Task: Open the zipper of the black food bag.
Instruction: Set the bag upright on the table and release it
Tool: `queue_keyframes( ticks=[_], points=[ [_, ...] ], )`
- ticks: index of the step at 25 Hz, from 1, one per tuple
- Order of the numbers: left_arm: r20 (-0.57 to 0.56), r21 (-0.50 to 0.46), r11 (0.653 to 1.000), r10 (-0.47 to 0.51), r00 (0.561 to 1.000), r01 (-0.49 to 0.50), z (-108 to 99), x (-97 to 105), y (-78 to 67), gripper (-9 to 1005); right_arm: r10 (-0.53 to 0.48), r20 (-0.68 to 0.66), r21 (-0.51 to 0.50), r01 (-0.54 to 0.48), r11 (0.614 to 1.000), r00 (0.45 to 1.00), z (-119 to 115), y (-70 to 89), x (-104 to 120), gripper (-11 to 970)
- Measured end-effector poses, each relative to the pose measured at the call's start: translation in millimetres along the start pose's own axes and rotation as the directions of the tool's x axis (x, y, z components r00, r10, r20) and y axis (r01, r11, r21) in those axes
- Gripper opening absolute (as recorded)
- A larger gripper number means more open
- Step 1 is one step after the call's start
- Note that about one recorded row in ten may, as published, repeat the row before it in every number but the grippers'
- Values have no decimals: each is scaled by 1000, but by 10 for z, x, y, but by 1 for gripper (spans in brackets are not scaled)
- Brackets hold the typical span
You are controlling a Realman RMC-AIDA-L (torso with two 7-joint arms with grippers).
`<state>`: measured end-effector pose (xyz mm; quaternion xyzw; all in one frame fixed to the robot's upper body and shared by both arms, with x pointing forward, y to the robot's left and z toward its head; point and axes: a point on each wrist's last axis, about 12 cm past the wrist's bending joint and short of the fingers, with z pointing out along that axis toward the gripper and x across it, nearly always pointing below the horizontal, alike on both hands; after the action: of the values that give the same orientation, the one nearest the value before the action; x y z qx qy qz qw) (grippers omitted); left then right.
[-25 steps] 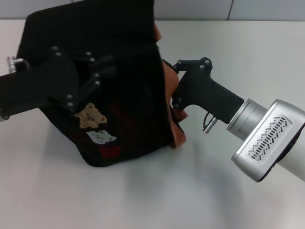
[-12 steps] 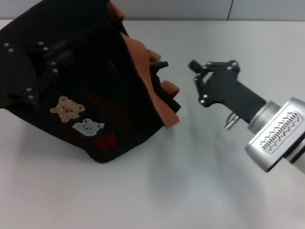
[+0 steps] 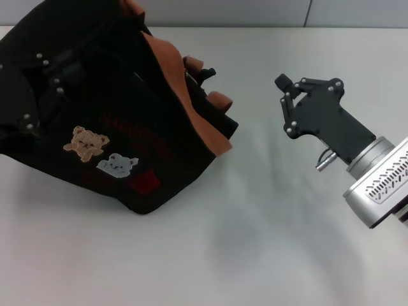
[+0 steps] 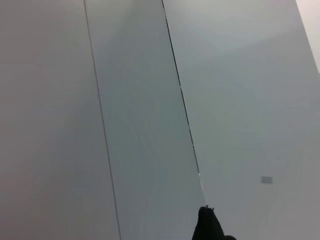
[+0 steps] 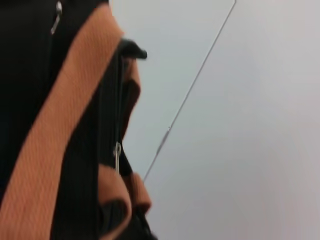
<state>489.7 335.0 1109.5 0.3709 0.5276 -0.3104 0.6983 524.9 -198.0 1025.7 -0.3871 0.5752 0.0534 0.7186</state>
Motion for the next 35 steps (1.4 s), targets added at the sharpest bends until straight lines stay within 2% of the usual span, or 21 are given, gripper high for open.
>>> queue_keyframes(
  ticks=[3, 6, 9, 11, 12, 13, 14, 15, 16, 17, 19, 20, 21, 23, 25, 26, 29, 31, 32, 33, 35],
  points=[
    [0, 5, 1000, -1, 1000, 1, 17, 4, -2, 99, 13, 43, 2, -14, 1000, 999, 40, 2, -65, 82],
    [1, -6, 1000, -8, 1000, 8, 1, 17, -19, 112, 72, 92, 20, -74, 997, 993, 63, -34, -127, 109],
    [5, -70, 997, -43, 999, 43, -81, 90, -77, 126, 162, 125, 74, -172, 982, 979, 48, -136, -143, 136],
    [7, -152, 986, -74, 997, 74, -152, 190, -139, 136, 226, 140, 135, -245, 960, 964, 3, -227, -122, 154],
    [15, -286, 952, -112, 994, 111, -230, 344, -243, 140, 258, 149, 168, -281, 945, 955, -25, -273, -107, 204],
    [15, -286, 952, -112, 994, 111, -230, 344, -243, 145, 286, 155, 195, -313, 930, 946, -53, -306, -91, 255],
    [21, -347, 929, -132, 991, 131, -250, 422, -309, 149, 316, 165, 229, -348, 909, 934, -83, -352, -73, 305],
    [34, -445, 876, -192, 981, 187, -248, 568, -418, 154, 344, 172, 256, -379, 889, 923, -110, -395, -51, 355],
    [34, -445, 876, -192, 981, 187, -248, 568, -418, 159, 344, 172, 256, -379, 889, 923, -110, -395, -51, 385],
    [50, -489, 832, -271, 961, 260, -155, 699, -497, 163, 369, 171, 263, -403, 877, 914, -124, -425, -29, 415],
    [53, -492, 821, -302, 952, 288, -96, 743, -520, 173, 379, 170, 262, -413, 873, 910, -127, -437, -20, 475],
    [44, -467, 821, -351, 935, 329, 88, 819, -566, 177, 392, 165, 260, -423, 868, 905, -126, -469, -4, 505],
    [44, -467, 821, -351, 935, 329, 88, 819, -566, 182, 398, 161, 256, -428, 867, 903, -113, -474, 1, 535],
    [34, -395, 847, -374, 927, 356, 322, 849, -646, 191, 406, 152, 251, -432, 866, 901, -94, -471, 8, 595],
    [37, -368, 857, -374, 927, 360, 379, 839, -665, 200, 409, 151, 250, -435, 865, 900, -91, -465, 7, 649],
    [66, -317, 872, -372, 926, 373, 429, 787, -683, 205, 411, 150, 255, -437, 863, 899, -116, -463, 17, 677],
    [74, -308, 874, -372, 925, 376, 416, 770, -678, 319, 418, 151, 259, -444, 858, 896, -141, -462, 27, 758],
    [80, -302, 875, -374, 924, 380, 377, 748, -654, 395, 428, 153, 261, -454, 852, 891, -156, -465, 33, 758],
    [82, -276, 874, -393, 916, 400, 254, 682, -568, 433, 458, 165, 262, -486, 834, 874, -200, -485, 47, 759],
    [71, -260, 877, -400, 914, 404, 194, 647, -522, 467, 458, 165, 262, -486, 834, 874, -200, -485, 47, 759],
    [54, -234, 884, -403, 914, 404, 129, 603, -486, 536, 489, 188, 254, -523, 813, 852, -264, -535, 58, 759]
  ],
)
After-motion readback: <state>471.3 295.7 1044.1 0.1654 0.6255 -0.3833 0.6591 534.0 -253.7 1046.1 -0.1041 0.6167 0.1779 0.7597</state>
